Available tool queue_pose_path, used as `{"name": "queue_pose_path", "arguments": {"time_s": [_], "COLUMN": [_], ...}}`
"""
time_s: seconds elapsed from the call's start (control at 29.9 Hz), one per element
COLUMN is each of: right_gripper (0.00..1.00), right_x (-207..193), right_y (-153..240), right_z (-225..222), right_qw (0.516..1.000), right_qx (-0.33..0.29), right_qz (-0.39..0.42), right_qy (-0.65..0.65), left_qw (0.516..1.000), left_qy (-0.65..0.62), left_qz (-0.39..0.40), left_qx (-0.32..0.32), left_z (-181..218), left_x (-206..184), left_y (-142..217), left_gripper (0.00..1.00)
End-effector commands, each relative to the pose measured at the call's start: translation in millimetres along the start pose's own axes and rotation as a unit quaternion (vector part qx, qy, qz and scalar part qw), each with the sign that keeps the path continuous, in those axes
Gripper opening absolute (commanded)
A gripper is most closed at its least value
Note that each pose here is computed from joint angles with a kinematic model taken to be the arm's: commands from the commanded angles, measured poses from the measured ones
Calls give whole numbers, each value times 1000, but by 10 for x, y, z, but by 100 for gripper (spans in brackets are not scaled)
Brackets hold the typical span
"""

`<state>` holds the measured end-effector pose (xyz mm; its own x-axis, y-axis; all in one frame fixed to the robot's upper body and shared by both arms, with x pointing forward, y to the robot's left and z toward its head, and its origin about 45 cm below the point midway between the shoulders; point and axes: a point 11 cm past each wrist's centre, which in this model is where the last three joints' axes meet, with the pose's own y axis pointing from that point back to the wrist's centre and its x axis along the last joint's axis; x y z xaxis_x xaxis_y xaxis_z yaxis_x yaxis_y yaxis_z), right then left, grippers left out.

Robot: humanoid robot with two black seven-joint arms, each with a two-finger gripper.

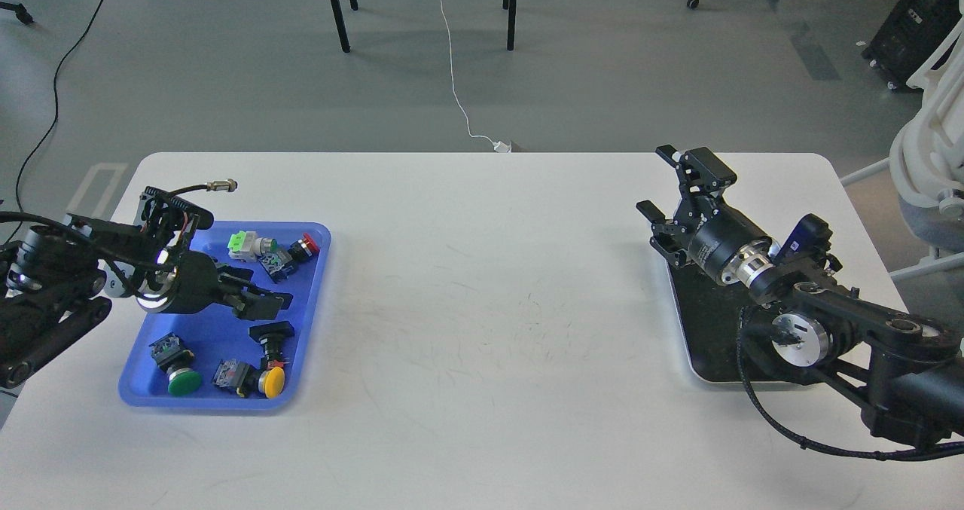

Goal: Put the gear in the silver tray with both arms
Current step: 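Lower the left gripper into the blue tray and grasp another black gear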

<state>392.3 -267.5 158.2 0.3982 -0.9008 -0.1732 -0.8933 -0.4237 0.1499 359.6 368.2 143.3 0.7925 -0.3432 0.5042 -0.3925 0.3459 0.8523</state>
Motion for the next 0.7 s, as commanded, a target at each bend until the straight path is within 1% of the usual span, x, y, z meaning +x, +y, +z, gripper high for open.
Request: {"name": "queue_pose_path", "arguments": {"time_s": [0.0,0.23,0.43,0.47,0.5,0.57,0.64,0.67], "right_gripper": [94,94,94,94,94,94,94,94], "right_x": [-4,-9,-8,-8,-8,-8,-1,-7], "right_y": [1,0,4,4,4,4,5,3], "right_z": [7,7,13,13,13,13,7,9], "right_qw": [1000,1000,1000,1000,1000,1000,1000,1000], "right_qx": [0,0,-1,-1,-1,-1,0,0], "right_qz": [0,-1,0,0,0,0,0,0], "right_qy": [-1,-1,-2,-2,-2,-2,-1,-2], "left_qw": [1000,999,999,999,999,999,999,999], "left_qy": [-2,-1,-1,-1,-1,-1,-1,-1], "left_qz": [-13,-33,-34,-34,-34,-34,-34,-34], "left_qx": [4,18,18,18,18,18,18,18], "left_z": [-22,-106,-105,-105,-105,-105,-105,-105], "left_x": [-71,-186,-198,-198,-190,-190,-190,-190], "left_y": [-6,-22,-26,-26,-24,-24,-24,-24], "left_gripper": [78,77,62,59,49,35,29,23]}}
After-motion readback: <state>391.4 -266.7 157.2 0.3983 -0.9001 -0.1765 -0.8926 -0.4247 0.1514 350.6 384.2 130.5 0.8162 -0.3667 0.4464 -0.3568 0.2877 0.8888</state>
